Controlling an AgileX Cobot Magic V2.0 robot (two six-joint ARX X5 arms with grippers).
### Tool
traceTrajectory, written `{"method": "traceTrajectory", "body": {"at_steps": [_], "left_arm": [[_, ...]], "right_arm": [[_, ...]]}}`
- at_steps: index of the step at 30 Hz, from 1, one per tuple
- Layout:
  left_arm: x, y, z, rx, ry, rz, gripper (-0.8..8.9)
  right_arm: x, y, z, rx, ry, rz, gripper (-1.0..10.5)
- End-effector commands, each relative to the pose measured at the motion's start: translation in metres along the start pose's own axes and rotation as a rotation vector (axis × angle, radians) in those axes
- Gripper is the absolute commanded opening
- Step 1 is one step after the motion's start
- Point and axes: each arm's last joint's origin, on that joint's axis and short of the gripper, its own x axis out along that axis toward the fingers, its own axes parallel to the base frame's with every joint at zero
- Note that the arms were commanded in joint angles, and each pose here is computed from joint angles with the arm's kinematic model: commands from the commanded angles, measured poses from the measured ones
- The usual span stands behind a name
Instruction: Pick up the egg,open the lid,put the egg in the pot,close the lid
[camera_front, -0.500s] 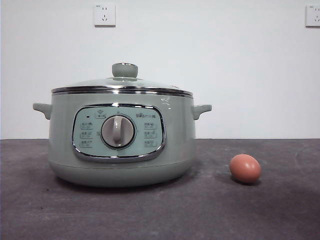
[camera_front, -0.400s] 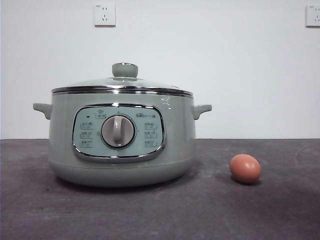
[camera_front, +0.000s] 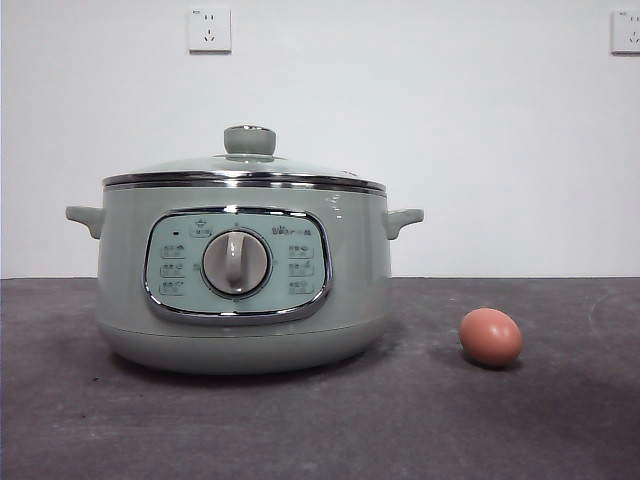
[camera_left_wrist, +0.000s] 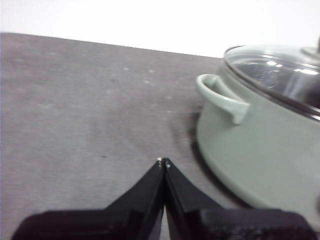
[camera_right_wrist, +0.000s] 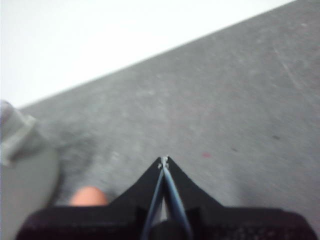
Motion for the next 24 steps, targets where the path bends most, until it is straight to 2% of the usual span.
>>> {"method": "traceTrajectory", "body": {"at_steps": [1, 7, 12, 15, 20, 22, 24], "left_arm": [[-0.002, -0.002, 0.005, -0.067, -0.006, -0.046, -0.06], [-0.018, -0.012, 0.041, -0.075, -0.081, -0.114, -0.06], [-0.031, -0.021, 0.076, -0.07, -0.056, -0.157, -0.06], [-0.035, -0.027, 0.095, -0.044, 0.006, -0.22, -0.06], [-0.034, -0.036, 0.122, 0.012, 0.189, -0.337, -0.06], [-0.033, -0.039, 0.13, 0.027, 0.259, -0.396, -0.06], [-0.031, -0.041, 0.138, 0.031, 0.322, -0.458, -0.06]], "right_arm": [[-0.004, 0.007, 0.015, 0.052, -0.05, 0.061, -0.1], [-0.014, 0.022, 0.056, 0.044, -0.056, 0.091, -0.1], [-0.013, 0.039, 0.093, -0.064, 0.112, 0.163, -0.1], [-0.01, 0.049, 0.116, -0.16, 0.256, 0.204, -0.1], [-0.006, 0.062, 0.151, -0.291, 0.476, 0.236, -0.1], [-0.005, 0.066, 0.161, -0.315, 0.541, 0.243, -0.1], [-0.005, 0.071, 0.169, -0.305, 0.593, 0.262, -0.1]]}}
